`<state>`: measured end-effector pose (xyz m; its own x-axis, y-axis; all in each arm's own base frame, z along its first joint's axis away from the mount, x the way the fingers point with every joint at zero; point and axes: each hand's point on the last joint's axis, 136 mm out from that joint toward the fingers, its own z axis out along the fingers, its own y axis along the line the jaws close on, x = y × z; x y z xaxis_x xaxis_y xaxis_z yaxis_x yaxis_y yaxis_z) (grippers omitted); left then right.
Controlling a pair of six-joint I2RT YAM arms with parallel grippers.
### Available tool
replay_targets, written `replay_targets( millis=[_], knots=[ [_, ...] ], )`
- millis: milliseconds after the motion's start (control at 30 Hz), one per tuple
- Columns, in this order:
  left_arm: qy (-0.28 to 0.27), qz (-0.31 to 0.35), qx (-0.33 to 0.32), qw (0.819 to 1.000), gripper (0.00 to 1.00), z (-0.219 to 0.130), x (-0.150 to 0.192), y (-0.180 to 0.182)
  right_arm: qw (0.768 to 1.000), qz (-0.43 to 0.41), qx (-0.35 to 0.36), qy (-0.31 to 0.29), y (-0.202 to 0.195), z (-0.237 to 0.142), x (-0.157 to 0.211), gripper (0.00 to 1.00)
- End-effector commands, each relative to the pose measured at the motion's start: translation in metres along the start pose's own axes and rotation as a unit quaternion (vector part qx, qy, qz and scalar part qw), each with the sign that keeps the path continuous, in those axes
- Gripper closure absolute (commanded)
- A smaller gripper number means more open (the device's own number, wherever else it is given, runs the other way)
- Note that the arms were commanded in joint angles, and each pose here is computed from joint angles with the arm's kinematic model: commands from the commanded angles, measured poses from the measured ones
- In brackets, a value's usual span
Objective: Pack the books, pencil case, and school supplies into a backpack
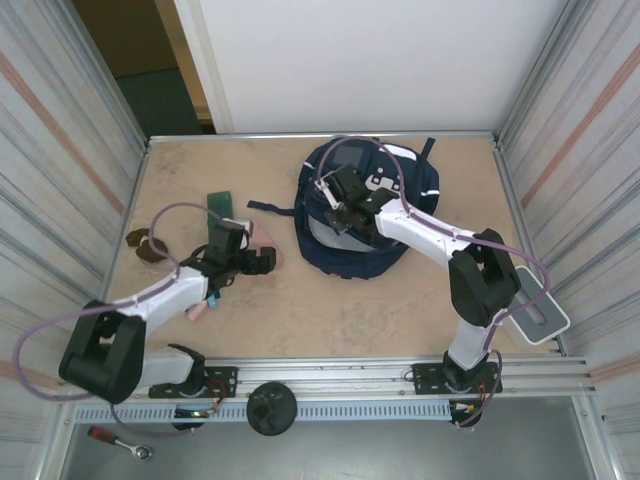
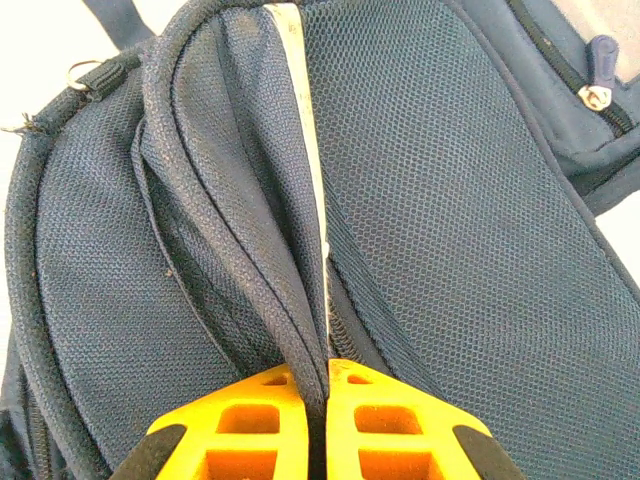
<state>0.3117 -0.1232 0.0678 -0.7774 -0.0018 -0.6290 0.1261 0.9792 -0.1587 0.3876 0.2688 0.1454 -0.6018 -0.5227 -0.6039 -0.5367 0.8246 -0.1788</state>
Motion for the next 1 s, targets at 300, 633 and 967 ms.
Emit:
replay_targets(
  millis=[300, 633, 967],
  knots=[
    [0.049, -0.056, -0.064, 0.995, 0.01, 0.054, -0.012, 0.006, 0.998, 0.047, -0.030, -0.036, -0.001, -0.015, -0.011, 1.00],
    [0.068, -0.051, -0.048, 0.995, 0.01, 0.082, -0.018, -0.008, 0.997, 0.053, -0.044, -0.037, 0.008, -0.011, -0.008, 1.00],
    [0.089, 0.022, -0.073, 0.993, 0.17, 0.079, -0.008, -0.014, 0.996, 0.072, -0.050, -0.035, 0.005, -0.016, -0.004, 1.00]
  ],
)
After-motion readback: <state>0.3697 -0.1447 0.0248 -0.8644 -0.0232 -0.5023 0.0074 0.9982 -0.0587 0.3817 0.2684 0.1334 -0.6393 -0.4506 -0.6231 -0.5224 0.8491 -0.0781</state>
